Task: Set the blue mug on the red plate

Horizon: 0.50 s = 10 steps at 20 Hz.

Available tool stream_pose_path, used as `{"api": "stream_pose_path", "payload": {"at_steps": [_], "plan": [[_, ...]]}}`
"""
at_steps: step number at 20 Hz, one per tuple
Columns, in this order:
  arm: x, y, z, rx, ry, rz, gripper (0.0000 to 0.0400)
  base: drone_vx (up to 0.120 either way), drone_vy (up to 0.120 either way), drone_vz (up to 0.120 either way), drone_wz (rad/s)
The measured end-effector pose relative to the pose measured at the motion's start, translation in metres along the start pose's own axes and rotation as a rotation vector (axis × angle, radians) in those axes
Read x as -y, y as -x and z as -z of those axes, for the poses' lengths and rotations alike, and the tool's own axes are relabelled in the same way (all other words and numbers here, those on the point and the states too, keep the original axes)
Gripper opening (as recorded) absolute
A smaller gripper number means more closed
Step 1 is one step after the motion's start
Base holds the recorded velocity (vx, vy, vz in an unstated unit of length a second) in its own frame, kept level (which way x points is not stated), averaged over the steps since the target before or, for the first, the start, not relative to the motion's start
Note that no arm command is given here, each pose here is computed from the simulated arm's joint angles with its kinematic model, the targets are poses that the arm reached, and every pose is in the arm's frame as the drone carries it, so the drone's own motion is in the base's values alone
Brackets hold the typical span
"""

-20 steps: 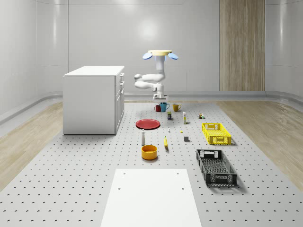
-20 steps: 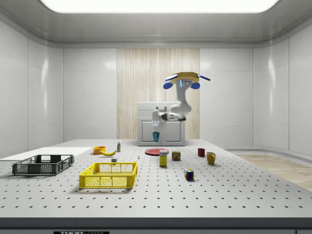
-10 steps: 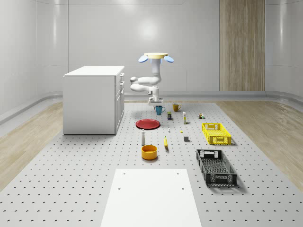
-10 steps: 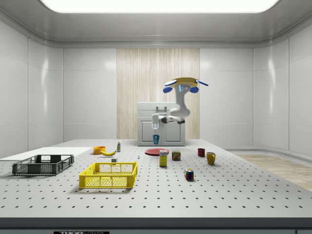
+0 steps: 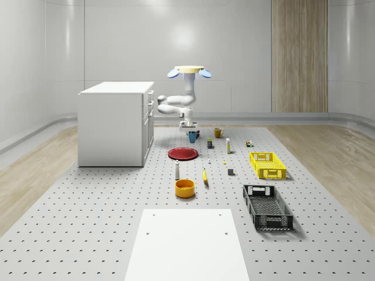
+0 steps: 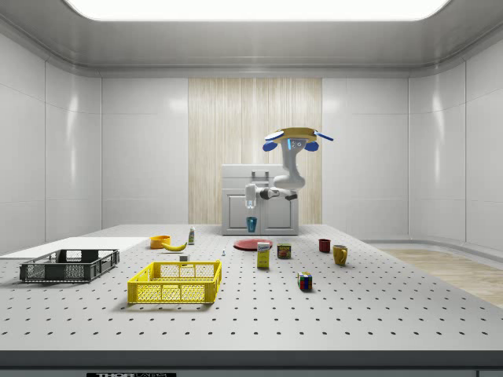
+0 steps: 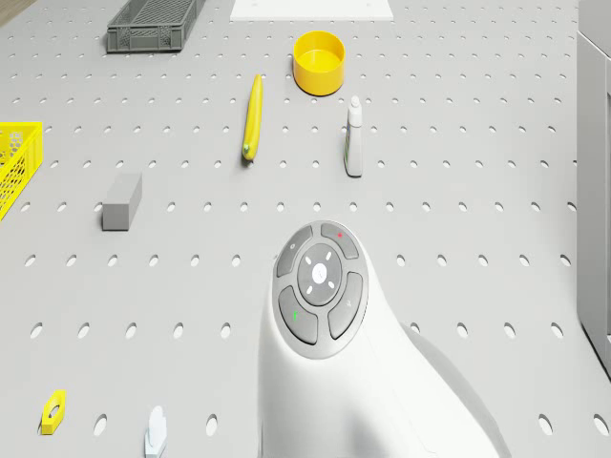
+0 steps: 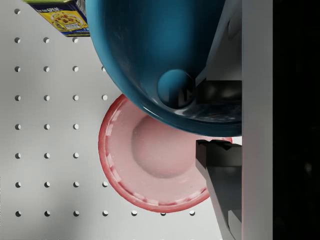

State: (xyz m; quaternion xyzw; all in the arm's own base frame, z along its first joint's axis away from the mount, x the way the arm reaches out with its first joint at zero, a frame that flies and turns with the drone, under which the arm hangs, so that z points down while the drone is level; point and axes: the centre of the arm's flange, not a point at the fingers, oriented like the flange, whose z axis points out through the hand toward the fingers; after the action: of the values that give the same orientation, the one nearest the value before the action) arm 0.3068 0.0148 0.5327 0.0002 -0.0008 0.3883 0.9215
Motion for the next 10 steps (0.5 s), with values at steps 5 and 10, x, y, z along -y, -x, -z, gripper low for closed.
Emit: {"api": "stream_pose_path", "payload": {"at_steps": [5, 10], "plan": [[-0.014, -0.014, 0.000, -0.002, 0.001, -0.010, 0.0111, 0.000, 0.000, 0.000, 0.000], [-0.031, -0.032, -0.003, -0.003, 0.001, -0.002, 0.0113, 0.000, 0.000, 0.000, 0.000]]}}
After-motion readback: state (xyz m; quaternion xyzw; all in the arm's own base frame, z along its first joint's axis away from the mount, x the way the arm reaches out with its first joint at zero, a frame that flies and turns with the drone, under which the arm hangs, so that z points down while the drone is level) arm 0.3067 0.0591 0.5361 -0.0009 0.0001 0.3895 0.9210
